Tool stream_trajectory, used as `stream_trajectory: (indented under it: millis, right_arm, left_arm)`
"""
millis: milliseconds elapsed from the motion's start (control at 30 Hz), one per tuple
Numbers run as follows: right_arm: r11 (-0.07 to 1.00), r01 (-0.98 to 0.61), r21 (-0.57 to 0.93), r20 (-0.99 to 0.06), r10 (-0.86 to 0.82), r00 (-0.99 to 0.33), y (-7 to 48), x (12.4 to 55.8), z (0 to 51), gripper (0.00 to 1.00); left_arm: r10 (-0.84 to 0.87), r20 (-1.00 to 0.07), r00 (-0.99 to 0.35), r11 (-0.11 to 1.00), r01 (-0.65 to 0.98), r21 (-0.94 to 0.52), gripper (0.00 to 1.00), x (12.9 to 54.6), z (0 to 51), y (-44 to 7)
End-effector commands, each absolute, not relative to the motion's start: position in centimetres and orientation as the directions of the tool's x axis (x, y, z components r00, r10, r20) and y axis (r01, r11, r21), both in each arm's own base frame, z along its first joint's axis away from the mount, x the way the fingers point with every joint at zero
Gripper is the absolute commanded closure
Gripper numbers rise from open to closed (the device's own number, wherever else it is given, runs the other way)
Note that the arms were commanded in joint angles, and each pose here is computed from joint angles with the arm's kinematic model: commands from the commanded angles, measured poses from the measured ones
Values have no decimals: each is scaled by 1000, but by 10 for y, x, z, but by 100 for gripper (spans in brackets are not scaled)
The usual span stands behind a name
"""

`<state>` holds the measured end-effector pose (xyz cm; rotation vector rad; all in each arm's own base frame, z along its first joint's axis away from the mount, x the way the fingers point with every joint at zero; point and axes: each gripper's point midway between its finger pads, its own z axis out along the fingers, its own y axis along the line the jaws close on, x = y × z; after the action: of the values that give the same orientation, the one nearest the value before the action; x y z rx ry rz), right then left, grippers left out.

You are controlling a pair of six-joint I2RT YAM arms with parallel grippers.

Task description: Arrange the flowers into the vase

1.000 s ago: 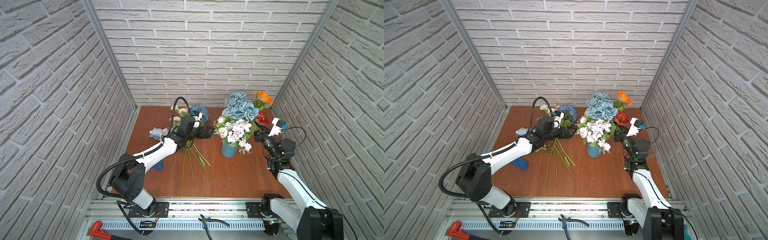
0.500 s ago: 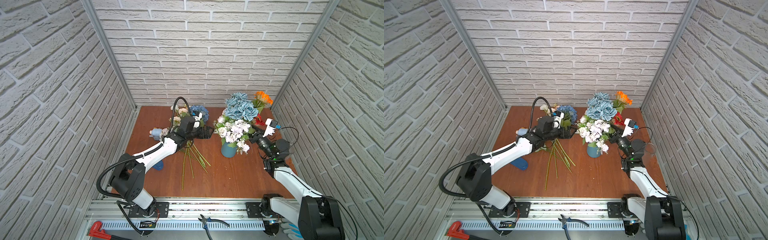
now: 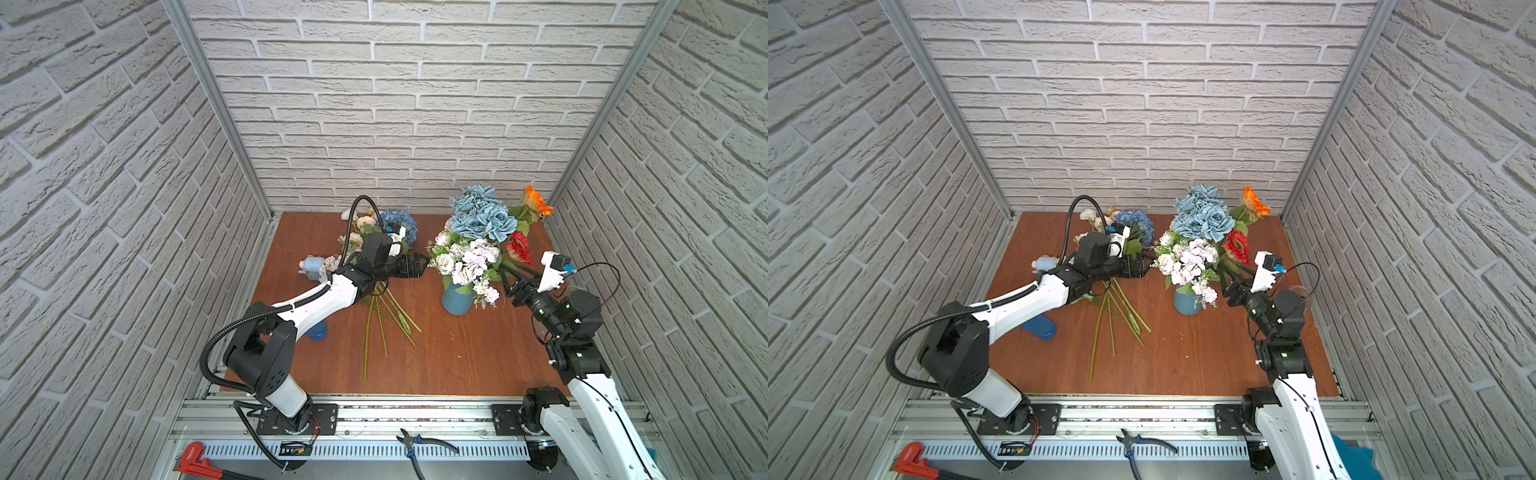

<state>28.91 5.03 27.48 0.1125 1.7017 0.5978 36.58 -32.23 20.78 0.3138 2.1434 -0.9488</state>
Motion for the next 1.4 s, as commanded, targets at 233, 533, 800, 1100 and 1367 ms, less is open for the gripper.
stream_trajectory:
  millis: [233, 533, 800, 1100, 1367]
  right_arm:
    - [859, -108, 501, -816, 427, -390, 45, 270, 203, 15]
    - [875, -233, 425, -869, 322, -374, 85, 268, 172, 0]
    - [903, -391, 177, -967, 86, -241, 122, 274, 162, 2]
    - [950, -313, -20, -994, -53, -95, 118, 312, 172, 0]
    - [965, -261, -36, -999, -44, -23, 115, 330, 186, 1]
  left_arm:
    - [-112, -768, -631, 657, 533, -533, 2, 367, 230, -329]
    - [-128, -763, -634, 655, 524, -545, 2, 381, 220, -338]
    - [-169, -723, -669, 633, 489, -600, 2, 399, 202, -354]
    - [-199, -679, -707, 569, 481, -667, 2, 414, 191, -378]
    - [-193, -663, -724, 508, 505, -698, 2, 415, 189, -396]
